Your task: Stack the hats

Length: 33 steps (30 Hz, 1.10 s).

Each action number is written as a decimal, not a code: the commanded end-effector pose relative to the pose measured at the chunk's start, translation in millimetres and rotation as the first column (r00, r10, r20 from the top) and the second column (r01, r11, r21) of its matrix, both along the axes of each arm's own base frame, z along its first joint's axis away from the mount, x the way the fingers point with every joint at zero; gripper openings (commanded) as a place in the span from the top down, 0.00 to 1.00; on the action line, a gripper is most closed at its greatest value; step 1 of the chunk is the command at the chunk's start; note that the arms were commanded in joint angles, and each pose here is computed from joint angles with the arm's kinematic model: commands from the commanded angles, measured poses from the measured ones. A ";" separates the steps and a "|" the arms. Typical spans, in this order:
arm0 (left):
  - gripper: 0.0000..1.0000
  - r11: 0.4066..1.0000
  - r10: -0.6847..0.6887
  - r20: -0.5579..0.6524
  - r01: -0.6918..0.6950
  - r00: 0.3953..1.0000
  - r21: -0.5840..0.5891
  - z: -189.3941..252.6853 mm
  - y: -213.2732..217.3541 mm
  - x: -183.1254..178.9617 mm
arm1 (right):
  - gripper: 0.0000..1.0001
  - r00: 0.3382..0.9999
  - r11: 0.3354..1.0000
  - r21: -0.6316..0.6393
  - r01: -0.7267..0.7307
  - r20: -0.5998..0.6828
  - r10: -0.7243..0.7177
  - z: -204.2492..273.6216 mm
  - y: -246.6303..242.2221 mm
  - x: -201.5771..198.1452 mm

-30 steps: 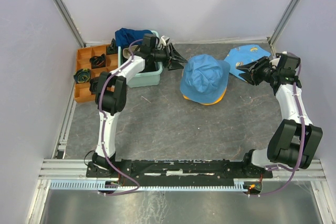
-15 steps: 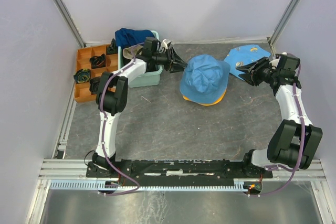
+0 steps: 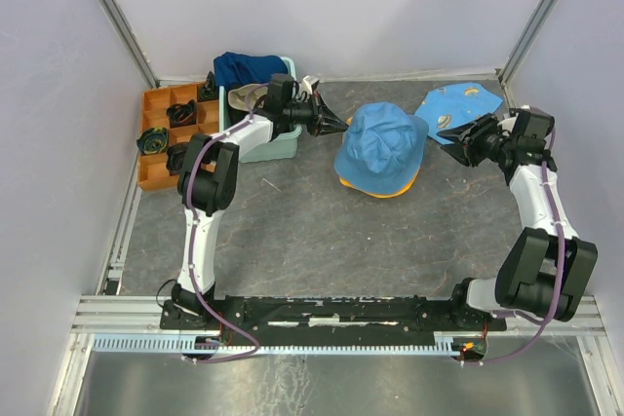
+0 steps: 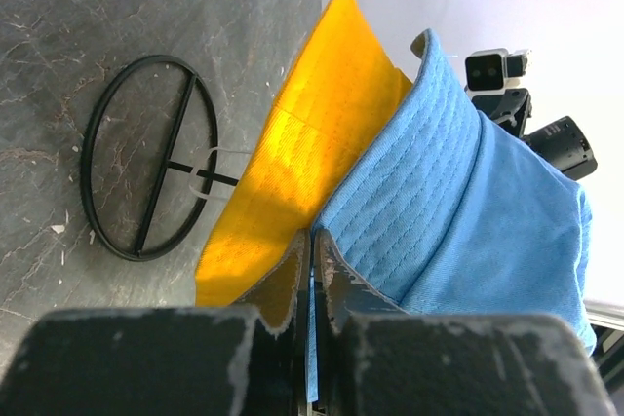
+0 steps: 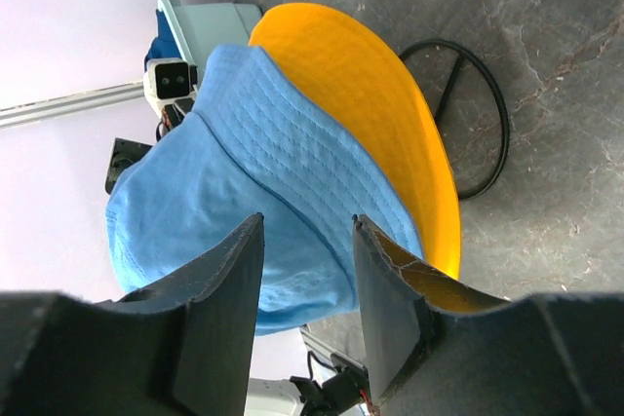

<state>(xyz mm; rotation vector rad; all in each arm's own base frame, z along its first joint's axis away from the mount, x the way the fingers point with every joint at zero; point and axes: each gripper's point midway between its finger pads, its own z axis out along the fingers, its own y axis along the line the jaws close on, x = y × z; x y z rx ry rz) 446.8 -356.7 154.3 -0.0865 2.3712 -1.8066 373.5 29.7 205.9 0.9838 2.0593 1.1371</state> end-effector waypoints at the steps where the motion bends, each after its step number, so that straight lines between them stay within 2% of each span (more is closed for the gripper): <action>1: 0.97 1.000 0.018 0.016 -0.017 1.000 -0.022 21.3 -0.1 -5.7 | 0.50 0.998 1.000 0.001 -0.013 0.067 0.013 13.0 2.7 -3.8; 7: 0.97 0.996 0.089 -0.002 -0.089 0.996 0.028 2.8 17.7 -6.5 | 0.50 0.998 0.999 0.037 -0.025 0.061 0.022 5.1 8.1 -9.4; 19: 0.97 0.995 0.093 -0.019 -0.092 0.996 0.046 -3.4 20.5 -10.8 | 0.49 0.998 0.996 0.059 -0.060 0.019 0.059 -29.2 25.4 -29.8; 28: 0.97 0.994 0.094 -0.022 -0.093 0.995 0.052 -1.3 20.9 -11.4 | 0.44 0.991 0.993 0.067 -0.102 0.089 0.096 -36.3 56.1 -5.7; 33: 0.97 0.994 0.098 -0.021 -0.097 0.995 0.058 -0.2 21.1 -9.7 | 0.43 0.991 0.992 0.047 -0.120 0.072 0.116 -45.6 58.9 -2.5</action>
